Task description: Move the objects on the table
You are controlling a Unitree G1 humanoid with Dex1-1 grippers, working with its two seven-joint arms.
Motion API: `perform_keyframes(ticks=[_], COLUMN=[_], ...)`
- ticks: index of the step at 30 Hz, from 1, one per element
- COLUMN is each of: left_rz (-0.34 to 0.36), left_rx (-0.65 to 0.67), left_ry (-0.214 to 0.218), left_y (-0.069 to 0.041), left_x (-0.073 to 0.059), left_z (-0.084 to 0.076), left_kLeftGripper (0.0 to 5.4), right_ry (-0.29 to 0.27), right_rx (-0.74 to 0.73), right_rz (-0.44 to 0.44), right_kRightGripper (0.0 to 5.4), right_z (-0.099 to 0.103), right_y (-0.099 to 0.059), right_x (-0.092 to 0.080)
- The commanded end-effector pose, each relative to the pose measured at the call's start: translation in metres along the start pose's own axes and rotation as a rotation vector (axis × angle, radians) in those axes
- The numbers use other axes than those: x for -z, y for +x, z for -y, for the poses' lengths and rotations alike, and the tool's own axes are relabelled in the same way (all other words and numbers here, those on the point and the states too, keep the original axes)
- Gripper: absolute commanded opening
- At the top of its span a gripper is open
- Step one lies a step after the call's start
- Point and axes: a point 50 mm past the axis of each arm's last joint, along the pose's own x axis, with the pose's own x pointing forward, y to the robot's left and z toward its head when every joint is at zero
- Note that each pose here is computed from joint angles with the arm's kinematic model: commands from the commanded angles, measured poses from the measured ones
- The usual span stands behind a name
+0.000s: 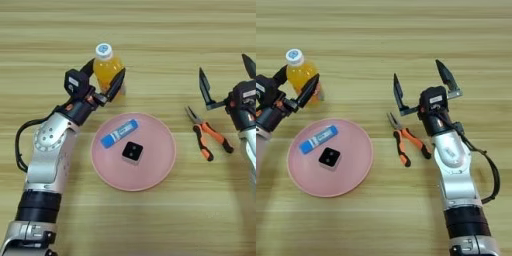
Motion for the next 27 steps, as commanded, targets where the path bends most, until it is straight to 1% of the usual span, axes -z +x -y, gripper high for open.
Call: perform_keyframes(ticks=[1, 3, 7, 11, 14, 17, 23, 27], left_rz=[0.014, 0.000, 0.001, 0.009, 0.026, 0.026, 0.024, -0.001], left_rx=[0.126, 0.175, 0.273, 0.359, 0.438, 0.478, 0.582, 0.658], left_ry=[0.010, 0.019, 0.020, 0.021, 0.003, -0.016, -0.052, -0.075], left_y=[0.001, 0.000, -0.004, -0.006, -0.009, -0.009, -0.012, -0.015], left_x=[-0.011, -0.011, -0.014, -0.020, -0.026, -0.027, -0.028, -0.027], left_z=[0.008, 0.012, 0.022, 0.029, 0.038, 0.042, 0.051, 0.058], left_kLeftGripper=[3.54, 3.54, 3.54, 3.54, 3.54, 3.54, 3.54, 3.54], right_ry=[0.038, 0.053, 0.076, 0.125, 0.159, 0.192, 0.207, 0.205], right_rx=[-0.183, -0.250, -0.388, -0.513, -0.631, -0.742, -0.941, -1.030], right_rz=[0.005, -0.004, -0.034, -0.055, -0.072, -0.092, -0.150, -0.176], right_kRightGripper=[5.40, 5.40, 5.40, 5.40, 5.40, 5.40, 5.40, 5.40], right_z=[0.001, 0.001, -0.001, -0.006, -0.010, -0.012, -0.019, -0.023], right_y=[0.007, 0.008, 0.005, 0.001, -0.005, -0.011, -0.024, -0.027], right_x=[-0.016, -0.022, -0.028, -0.034, -0.038, -0.041, -0.041, -0.040])
